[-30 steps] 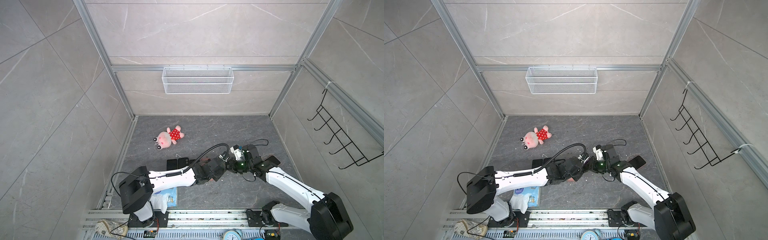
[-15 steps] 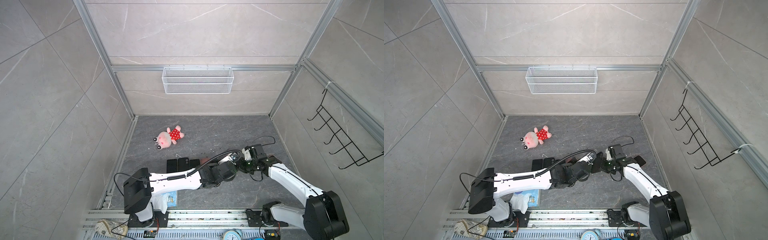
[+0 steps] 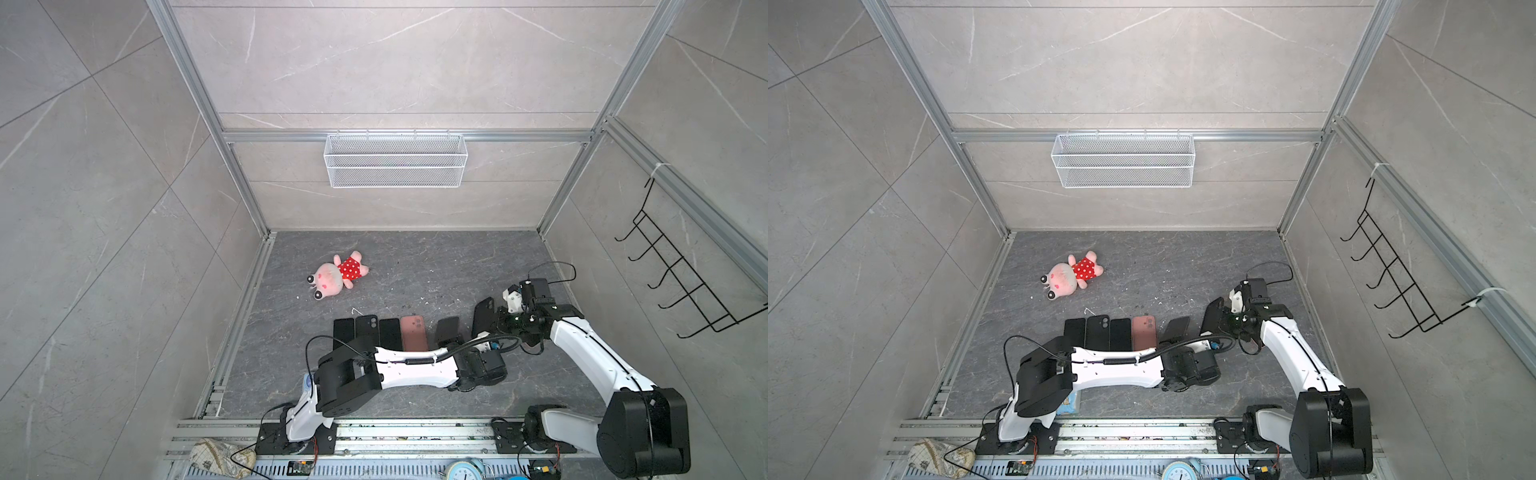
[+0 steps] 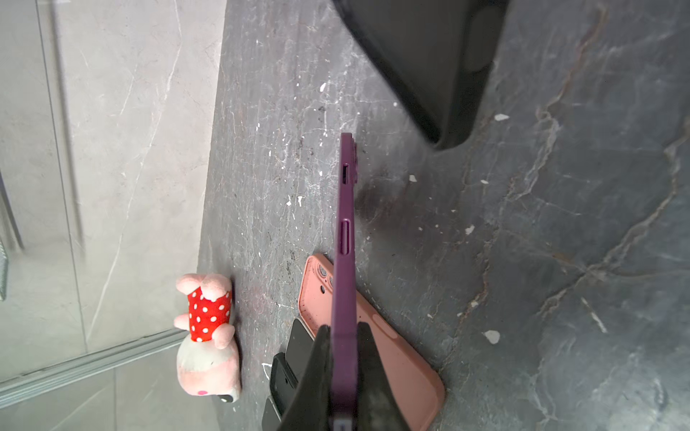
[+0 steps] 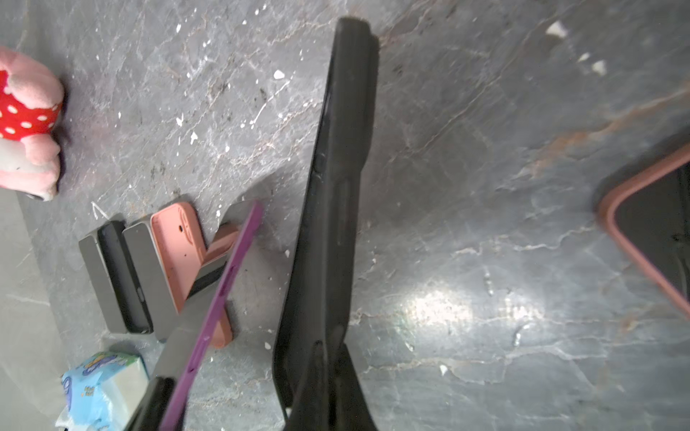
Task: Take the phone out of the phone case
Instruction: Place the phone at the center of the table.
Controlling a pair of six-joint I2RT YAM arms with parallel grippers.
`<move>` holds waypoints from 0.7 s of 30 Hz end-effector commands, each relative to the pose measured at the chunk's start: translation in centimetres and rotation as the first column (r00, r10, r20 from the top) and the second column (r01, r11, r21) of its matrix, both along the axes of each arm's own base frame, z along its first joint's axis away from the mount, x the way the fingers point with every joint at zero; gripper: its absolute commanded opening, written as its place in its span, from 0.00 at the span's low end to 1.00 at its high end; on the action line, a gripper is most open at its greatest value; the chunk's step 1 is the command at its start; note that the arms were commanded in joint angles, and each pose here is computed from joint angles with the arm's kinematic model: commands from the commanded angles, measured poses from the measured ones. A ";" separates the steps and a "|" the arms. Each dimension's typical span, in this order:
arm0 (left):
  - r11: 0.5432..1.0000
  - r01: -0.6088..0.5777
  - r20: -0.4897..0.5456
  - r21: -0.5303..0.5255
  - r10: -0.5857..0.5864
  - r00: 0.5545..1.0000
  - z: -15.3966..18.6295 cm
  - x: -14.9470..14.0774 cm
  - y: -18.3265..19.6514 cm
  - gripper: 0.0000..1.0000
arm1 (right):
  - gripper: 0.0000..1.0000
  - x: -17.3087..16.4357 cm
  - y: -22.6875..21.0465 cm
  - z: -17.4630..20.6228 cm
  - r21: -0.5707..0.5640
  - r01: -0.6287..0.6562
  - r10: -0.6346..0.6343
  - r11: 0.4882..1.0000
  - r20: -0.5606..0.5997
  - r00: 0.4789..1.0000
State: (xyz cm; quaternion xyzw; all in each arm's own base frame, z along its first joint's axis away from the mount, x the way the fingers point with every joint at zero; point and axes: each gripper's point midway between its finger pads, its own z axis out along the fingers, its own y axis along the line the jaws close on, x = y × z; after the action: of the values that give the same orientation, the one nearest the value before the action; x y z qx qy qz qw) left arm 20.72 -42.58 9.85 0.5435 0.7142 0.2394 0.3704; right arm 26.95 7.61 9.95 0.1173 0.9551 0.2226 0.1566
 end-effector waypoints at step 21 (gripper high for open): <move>0.980 -0.023 -0.006 0.197 0.024 1.000 -8.6 -2.5 -1.6 0.03 | 0.00 -1.9 1.4 -4.0 -0.061 -0.154 0.140 0.986 -0.193 0.971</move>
State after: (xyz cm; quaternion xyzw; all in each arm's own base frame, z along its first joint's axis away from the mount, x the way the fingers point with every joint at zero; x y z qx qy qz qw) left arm 19.66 -44.37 5.86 0.5539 0.6574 0.3560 0.3665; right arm 25.59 9.45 6.05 0.0761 0.9712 0.2139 0.0717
